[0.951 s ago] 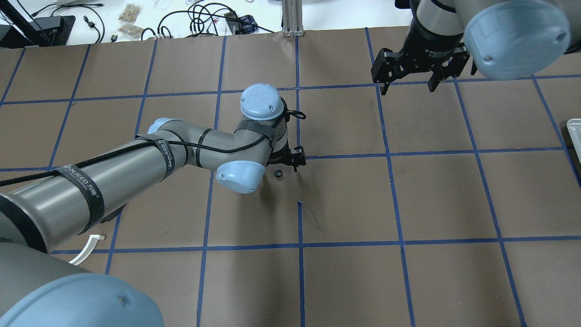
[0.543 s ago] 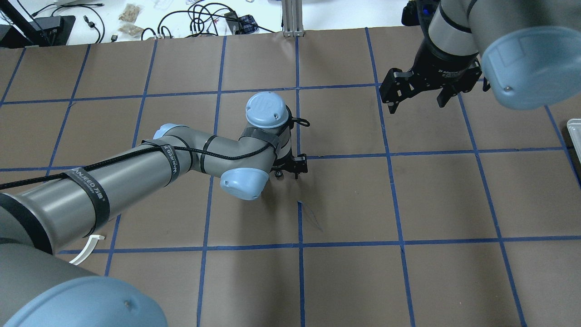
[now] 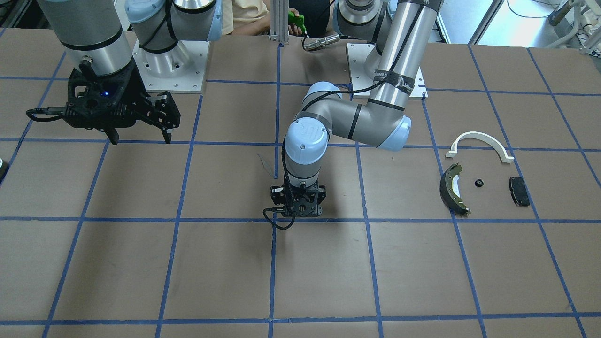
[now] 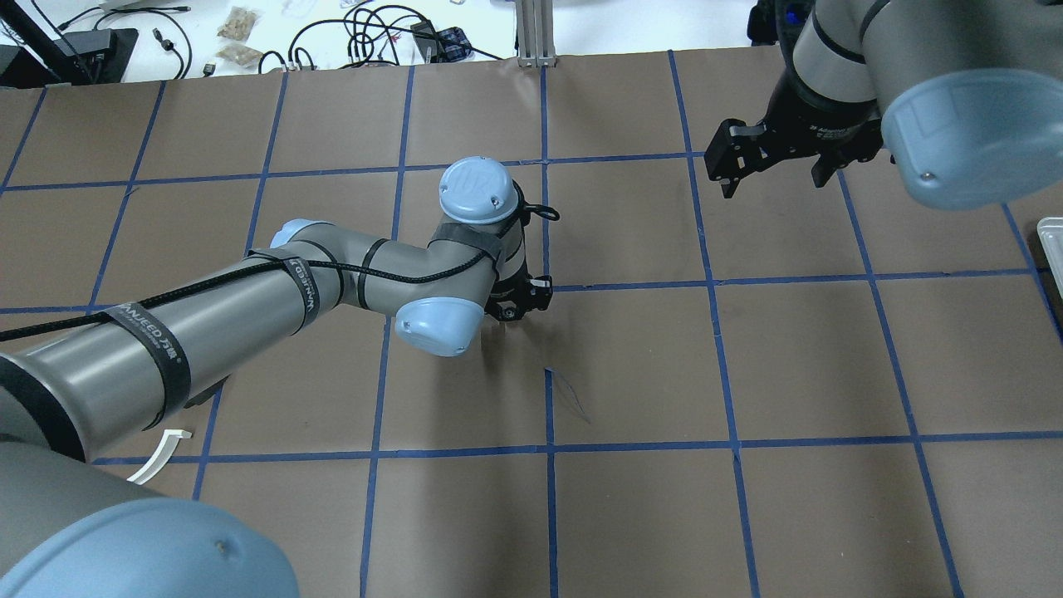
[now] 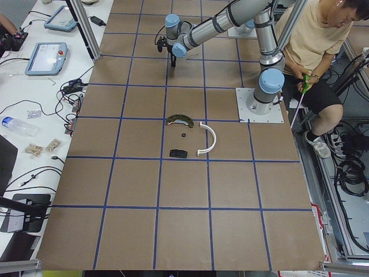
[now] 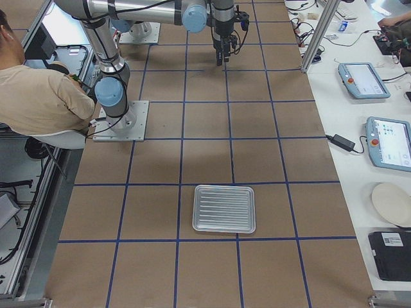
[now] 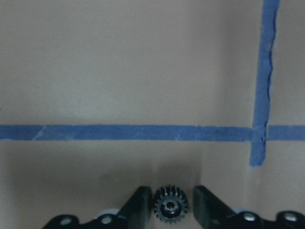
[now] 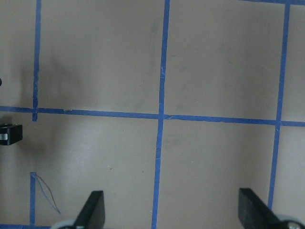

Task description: Place bearing gear from tray to pile

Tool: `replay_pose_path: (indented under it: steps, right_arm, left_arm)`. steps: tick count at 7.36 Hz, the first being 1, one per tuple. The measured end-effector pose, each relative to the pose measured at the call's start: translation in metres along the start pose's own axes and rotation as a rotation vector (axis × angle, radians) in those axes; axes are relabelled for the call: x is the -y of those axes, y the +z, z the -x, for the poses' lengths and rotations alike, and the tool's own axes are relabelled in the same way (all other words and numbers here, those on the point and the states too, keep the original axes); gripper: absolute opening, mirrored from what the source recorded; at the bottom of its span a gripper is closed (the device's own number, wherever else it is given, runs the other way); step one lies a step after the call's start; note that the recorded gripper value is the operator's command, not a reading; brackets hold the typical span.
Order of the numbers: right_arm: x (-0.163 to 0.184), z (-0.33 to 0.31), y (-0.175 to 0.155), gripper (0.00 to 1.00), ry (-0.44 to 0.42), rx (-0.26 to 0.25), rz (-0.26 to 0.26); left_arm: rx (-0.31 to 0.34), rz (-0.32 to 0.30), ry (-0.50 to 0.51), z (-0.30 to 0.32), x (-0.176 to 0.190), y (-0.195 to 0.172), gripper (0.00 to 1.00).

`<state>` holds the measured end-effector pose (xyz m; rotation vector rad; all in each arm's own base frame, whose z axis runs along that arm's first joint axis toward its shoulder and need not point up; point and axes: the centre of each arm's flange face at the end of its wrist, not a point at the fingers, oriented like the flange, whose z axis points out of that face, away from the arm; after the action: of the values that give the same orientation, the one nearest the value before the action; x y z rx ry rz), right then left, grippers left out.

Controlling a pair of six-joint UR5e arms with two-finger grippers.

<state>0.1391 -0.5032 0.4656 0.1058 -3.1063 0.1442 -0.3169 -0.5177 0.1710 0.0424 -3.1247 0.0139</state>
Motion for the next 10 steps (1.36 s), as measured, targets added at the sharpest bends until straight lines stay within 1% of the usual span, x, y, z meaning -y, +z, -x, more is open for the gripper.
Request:
replay_pose_path:
  steps: [1, 2, 3, 4, 5, 6, 7, 8, 9, 10]
  right_arm:
    - [0.005, 0.0, -0.004, 1.0, 0.0, 0.005, 0.015]
    - [0.007, 0.0, -0.007, 1.0, 0.001, 0.016, 0.02]
    - [0.007, 0.0, -0.011, 1.0, 0.0, 0.026, 0.016]
    - [0.004, 0.0, -0.019, 1.0, -0.003, 0.029, 0.003]
    - [-0.001, 0.0, -0.026, 1.0, 0.0, 0.027, -0.003]
    - [-0.005, 0.0, -0.028, 1.0, 0.004, 0.022, 0.01]
    - [-0.008, -0.001, -0.028, 1.0, 0.012, 0.021, 0.026]
    - [-0.008, -0.002, -0.027, 1.0, 0.029, 0.02, 0.034]
    - [-0.008, -0.006, -0.026, 1.0, 0.05, 0.019, 0.038]
    - [-0.008, -0.01, -0.026, 1.0, 0.064, 0.018, 0.039]
  left_arm:
    - [-0.009, -0.001, -0.01, 0.008, 0.011, -0.01, 0.0]
    - [-0.024, 0.026, -0.03, 0.031, 0.03, -0.028, 0.0]
    - [-0.029, 0.074, -0.032, 0.063, 0.048, -0.051, 0.0]
    - [-0.006, 0.129, -0.018, 0.105, 0.061, -0.073, 0.0]
    - [0.037, 0.169, 0.006, 0.154, 0.067, -0.089, 0.0]
    - [0.063, 0.201, 0.064, 0.204, 0.068, -0.095, 0.0]
    - [0.071, 0.236, 0.145, 0.26, 0.064, -0.093, 0.0]
    - [0.063, 0.263, 0.196, 0.32, 0.056, -0.086, 0.0]
    - [0.048, 0.261, 0.216, 0.38, 0.051, -0.077, 0.0]
    - [0.041, 0.238, 0.217, 0.434, 0.044, -0.067, 0.0]
